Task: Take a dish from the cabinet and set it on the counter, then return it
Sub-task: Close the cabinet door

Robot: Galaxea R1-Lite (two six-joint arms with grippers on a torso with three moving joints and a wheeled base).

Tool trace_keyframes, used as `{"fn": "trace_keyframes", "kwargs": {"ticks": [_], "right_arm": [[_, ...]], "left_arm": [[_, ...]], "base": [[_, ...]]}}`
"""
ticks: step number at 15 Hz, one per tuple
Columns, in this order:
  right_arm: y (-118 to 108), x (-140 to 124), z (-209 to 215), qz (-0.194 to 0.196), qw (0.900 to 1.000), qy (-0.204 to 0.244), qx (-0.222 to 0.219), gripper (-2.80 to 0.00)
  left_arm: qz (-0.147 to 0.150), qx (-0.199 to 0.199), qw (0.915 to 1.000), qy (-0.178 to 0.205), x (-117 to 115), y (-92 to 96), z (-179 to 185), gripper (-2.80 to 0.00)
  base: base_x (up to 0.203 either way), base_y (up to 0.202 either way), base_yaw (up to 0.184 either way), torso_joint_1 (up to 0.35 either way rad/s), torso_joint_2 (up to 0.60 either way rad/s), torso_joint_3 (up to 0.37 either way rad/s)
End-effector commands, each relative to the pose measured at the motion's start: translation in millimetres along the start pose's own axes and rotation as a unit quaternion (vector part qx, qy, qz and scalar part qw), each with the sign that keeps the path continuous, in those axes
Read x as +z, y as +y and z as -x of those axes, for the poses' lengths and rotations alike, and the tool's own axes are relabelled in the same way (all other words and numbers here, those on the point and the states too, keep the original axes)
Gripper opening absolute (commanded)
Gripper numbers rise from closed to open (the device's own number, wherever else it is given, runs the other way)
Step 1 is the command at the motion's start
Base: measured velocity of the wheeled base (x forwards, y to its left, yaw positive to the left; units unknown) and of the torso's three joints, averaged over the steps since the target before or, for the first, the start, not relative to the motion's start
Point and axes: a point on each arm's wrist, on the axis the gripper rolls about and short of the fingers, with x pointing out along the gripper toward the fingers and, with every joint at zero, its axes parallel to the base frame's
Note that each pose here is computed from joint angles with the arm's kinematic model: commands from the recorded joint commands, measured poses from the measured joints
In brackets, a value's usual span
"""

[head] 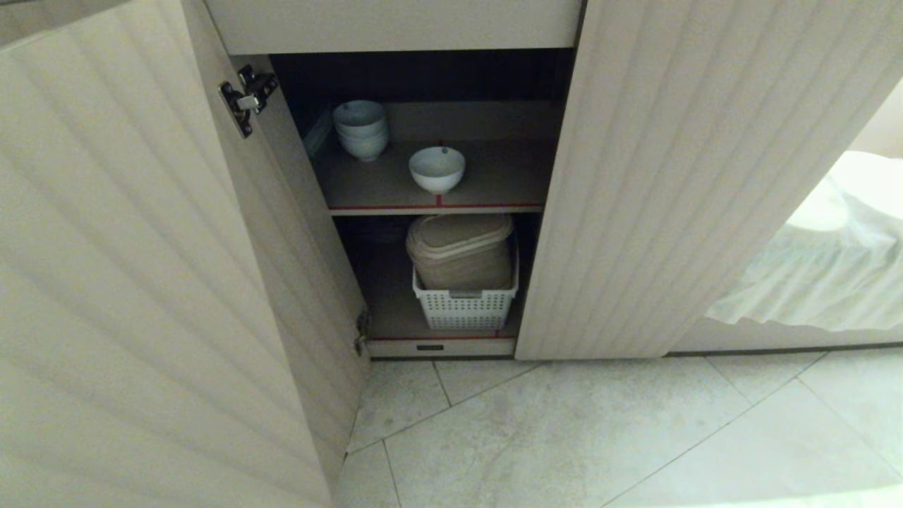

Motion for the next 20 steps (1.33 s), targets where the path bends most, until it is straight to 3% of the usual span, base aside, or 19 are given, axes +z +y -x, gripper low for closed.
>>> {"fn": "trace_keyframes", "kwargs": {"ticks": [1, 18, 20], "right_arm": [[0.0, 0.0, 0.0, 0.000, 1.000, 0.000, 0.001, -2.80], [0.0, 0.0, 0.0, 0.000, 1.000, 0.000, 0.000, -2.80], [0.0, 0.0, 0.0, 0.000, 1.000, 0.000, 0.001, -2.80]], "left_arm": [[0.000, 0.000, 1.0000, 0.000, -0.1, 0.0, 0.0, -2.80], [0.000, 0.001, 1.0000, -0.002, 0.6, 0.0, 0.0, -2.80], [0.001, 0.006, 0.9994, -0.033, 20.1, -0.4, 6.0, -2.80]], "base": [[0.000, 0.000, 0.000, 0.000, 0.00, 0.000], [0.000, 0.000, 0.000, 0.000, 0.00, 0.000], [0.000, 0.000, 0.000, 0.000, 0.00, 0.000]]}}
